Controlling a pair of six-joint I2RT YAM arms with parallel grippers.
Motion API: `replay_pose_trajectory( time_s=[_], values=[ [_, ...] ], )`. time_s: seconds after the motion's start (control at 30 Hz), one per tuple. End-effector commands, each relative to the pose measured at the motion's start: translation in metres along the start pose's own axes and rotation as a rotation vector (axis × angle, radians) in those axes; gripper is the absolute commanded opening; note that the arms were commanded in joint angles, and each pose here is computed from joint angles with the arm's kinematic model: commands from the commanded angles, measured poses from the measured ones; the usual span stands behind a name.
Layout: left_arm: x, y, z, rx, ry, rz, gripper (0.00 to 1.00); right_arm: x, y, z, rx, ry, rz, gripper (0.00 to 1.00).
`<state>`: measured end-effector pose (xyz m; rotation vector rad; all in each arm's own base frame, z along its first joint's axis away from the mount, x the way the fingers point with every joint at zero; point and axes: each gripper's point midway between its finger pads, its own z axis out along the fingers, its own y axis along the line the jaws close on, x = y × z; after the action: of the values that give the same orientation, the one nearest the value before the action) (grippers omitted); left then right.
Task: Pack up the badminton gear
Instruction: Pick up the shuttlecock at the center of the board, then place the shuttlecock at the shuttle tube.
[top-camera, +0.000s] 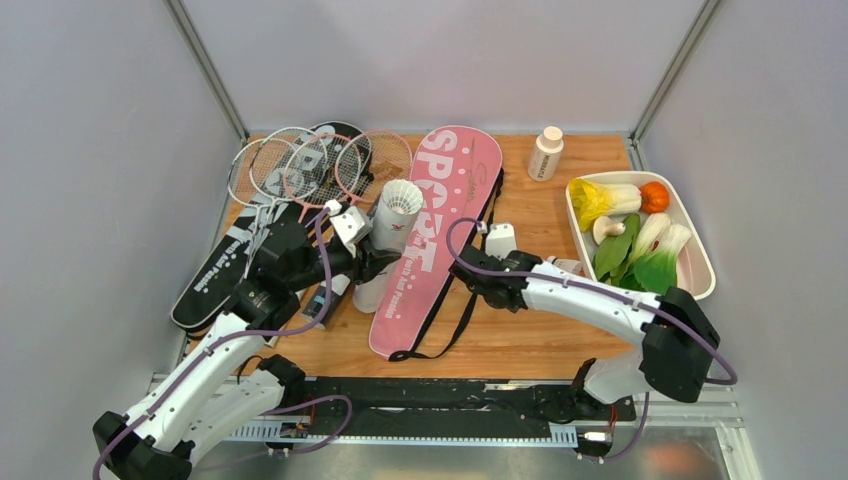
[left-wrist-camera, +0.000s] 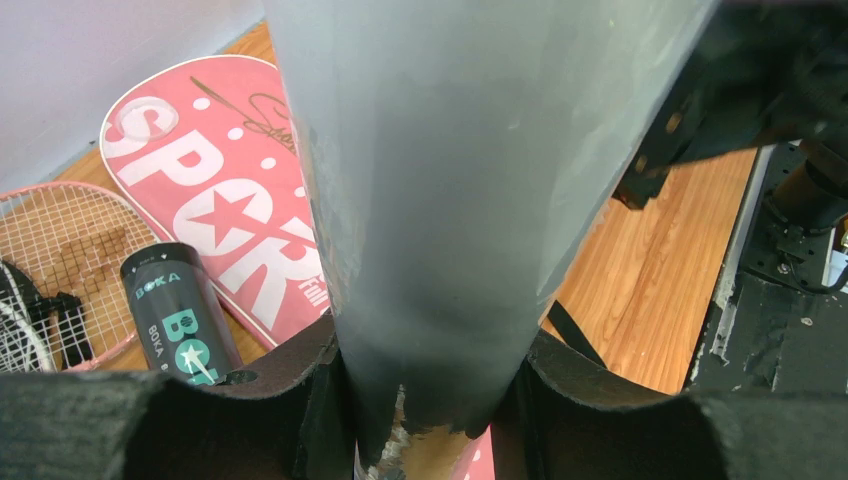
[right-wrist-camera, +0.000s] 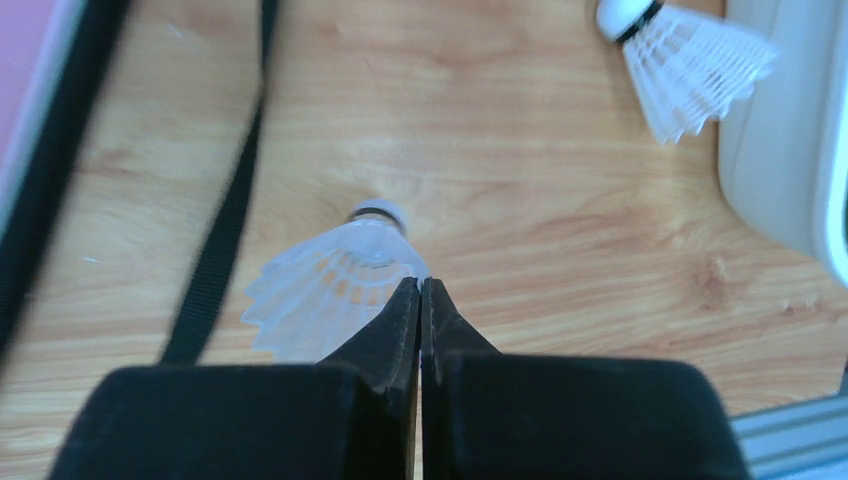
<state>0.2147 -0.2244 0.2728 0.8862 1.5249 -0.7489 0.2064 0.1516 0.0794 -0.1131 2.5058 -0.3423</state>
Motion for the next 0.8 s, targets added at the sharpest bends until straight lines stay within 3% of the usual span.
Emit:
replay_pose_trajectory(
  time_s=[0.0,0.13,0.37,0.5,0.77],
  values=[
    [-0.034,-0.001,-0.004,0.004,-0.088,0.066,0.26,-0.077,-0.013,-0.049,-0.042,-0.206,0.078,0.0],
    [-0.029,-0.003,-0.004,0.022,-0.07,0.065,0.26,-0.138,-0.029,-0.096,-0.123,-0.356,0.144,0.0],
    [-0.016,-0.003,-0.004,0.03,-0.033,0.109,0.27,-0.227,-0.041,-0.214,-0.537,-0.708,0.25,0.0],
    [-0.01,0.001,-0.001,0.02,-0.02,0.121,0.28,-0.245,-0.039,-0.267,-0.719,-0.789,0.233,0.0],
    [-0.005,0.003,0.001,0.028,0.0,0.167,0.28,-0.238,-0.025,-0.352,-1.097,-0.825,0.186,0.0]
  ],
)
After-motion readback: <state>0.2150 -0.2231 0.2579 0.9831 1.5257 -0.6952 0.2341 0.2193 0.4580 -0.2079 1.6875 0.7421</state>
